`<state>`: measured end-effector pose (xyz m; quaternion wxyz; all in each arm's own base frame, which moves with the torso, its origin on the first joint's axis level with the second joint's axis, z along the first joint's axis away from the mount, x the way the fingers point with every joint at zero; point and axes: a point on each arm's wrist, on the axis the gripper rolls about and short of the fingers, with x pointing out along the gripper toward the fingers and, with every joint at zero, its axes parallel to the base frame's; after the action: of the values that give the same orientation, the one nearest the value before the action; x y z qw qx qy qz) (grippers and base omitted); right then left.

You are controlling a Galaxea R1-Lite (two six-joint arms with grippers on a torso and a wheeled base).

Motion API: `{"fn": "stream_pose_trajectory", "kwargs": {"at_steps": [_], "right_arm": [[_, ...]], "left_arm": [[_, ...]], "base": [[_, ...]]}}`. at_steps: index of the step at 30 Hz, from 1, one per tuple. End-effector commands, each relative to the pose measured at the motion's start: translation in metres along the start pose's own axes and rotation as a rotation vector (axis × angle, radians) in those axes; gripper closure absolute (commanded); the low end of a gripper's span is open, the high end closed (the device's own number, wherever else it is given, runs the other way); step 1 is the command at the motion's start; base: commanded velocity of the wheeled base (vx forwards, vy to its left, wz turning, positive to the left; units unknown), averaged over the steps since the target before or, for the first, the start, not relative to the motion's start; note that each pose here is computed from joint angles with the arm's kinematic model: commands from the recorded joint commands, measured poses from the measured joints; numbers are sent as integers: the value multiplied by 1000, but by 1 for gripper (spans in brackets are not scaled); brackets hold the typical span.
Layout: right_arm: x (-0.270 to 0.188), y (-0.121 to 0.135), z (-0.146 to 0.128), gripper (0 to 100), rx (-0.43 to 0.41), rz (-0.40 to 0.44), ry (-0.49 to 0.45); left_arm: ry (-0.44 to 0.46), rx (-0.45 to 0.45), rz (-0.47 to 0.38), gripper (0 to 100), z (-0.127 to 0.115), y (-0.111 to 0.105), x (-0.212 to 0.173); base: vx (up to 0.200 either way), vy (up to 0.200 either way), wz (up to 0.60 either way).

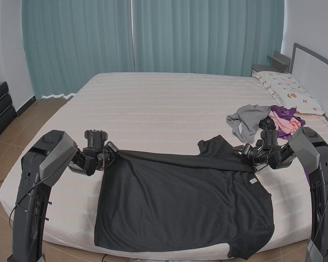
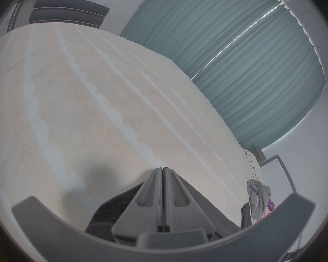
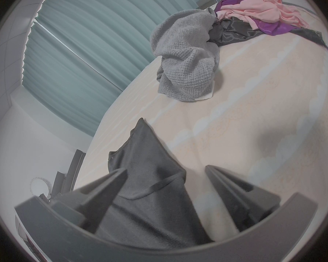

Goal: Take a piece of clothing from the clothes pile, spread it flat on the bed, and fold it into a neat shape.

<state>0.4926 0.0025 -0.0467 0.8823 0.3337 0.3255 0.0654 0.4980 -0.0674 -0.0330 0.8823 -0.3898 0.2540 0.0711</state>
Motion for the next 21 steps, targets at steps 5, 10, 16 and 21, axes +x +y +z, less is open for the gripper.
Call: {"fn": "stream_pose_trajectory", "kwargs": {"at_steps": [5,10,16,21], "right_arm": [[6,-2,2,100,5,11,-15],[4,6,12,100,56,52,-73],[3,14,32,100,41,102,-221],[4,27,52,100,17,126,-357]], "left_arm": [[2,2,1,100,0,-1,-1],[4,0,4,100,1,-2,-1],[-9,-7,-8,100,5,-4,0],[-22,-13,-17,100,8,-5,1]], "base": [[0,0,0],[0,0,0],[0,0,0],[0,0,0]]}}
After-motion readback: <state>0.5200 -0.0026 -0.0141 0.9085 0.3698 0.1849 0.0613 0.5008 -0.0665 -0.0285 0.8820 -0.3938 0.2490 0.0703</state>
